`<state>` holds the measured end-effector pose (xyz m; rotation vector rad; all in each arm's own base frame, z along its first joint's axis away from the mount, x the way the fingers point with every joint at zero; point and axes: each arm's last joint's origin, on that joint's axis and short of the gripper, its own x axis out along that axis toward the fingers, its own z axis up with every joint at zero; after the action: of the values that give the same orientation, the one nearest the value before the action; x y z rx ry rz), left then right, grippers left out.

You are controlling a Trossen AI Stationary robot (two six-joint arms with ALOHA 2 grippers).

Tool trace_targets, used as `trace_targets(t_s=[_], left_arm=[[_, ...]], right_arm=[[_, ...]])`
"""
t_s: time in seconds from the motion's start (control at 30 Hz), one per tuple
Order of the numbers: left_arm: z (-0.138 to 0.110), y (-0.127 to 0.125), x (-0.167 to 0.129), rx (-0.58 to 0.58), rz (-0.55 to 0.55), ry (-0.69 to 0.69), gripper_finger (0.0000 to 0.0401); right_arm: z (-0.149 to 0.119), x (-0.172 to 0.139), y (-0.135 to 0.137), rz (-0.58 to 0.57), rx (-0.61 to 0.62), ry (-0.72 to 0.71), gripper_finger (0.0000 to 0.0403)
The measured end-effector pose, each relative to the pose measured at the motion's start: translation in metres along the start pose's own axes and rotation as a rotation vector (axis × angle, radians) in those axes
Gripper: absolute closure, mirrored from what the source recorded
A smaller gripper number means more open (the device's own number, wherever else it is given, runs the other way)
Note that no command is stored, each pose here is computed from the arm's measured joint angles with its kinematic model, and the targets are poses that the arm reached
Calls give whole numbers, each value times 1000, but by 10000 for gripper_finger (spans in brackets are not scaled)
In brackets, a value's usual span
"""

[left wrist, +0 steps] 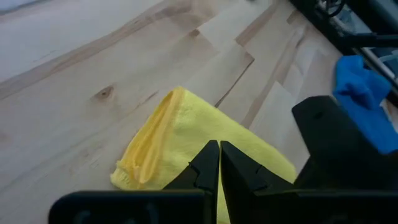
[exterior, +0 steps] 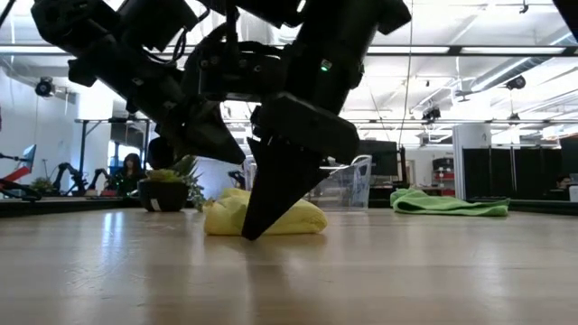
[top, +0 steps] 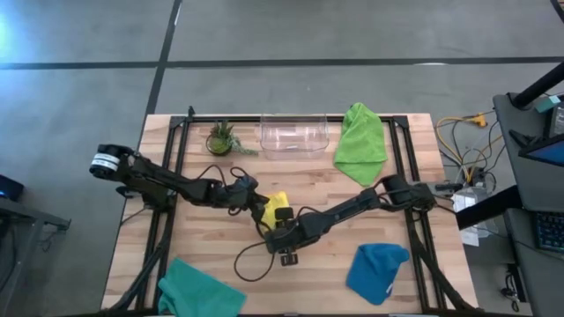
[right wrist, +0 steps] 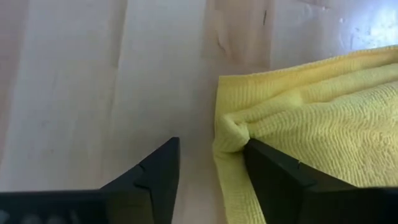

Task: Fold microfiber towels
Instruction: Put the yellow microfiber towel into the transparent bin

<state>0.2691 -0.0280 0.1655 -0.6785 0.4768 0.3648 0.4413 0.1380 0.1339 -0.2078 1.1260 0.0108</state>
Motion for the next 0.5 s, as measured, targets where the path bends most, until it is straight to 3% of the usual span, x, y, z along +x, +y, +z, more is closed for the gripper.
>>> trace_targets(t_s=[0.23, 0.5], left_arm=[[2, -1, -3, 14, -4, -12, 401], [3, 1, -7, 12, 20, -48, 401]], right_arm=[[4, 2, -16, -51, 129, -7, 227], [-2, 7, -23, -54, 214, 16, 273]])
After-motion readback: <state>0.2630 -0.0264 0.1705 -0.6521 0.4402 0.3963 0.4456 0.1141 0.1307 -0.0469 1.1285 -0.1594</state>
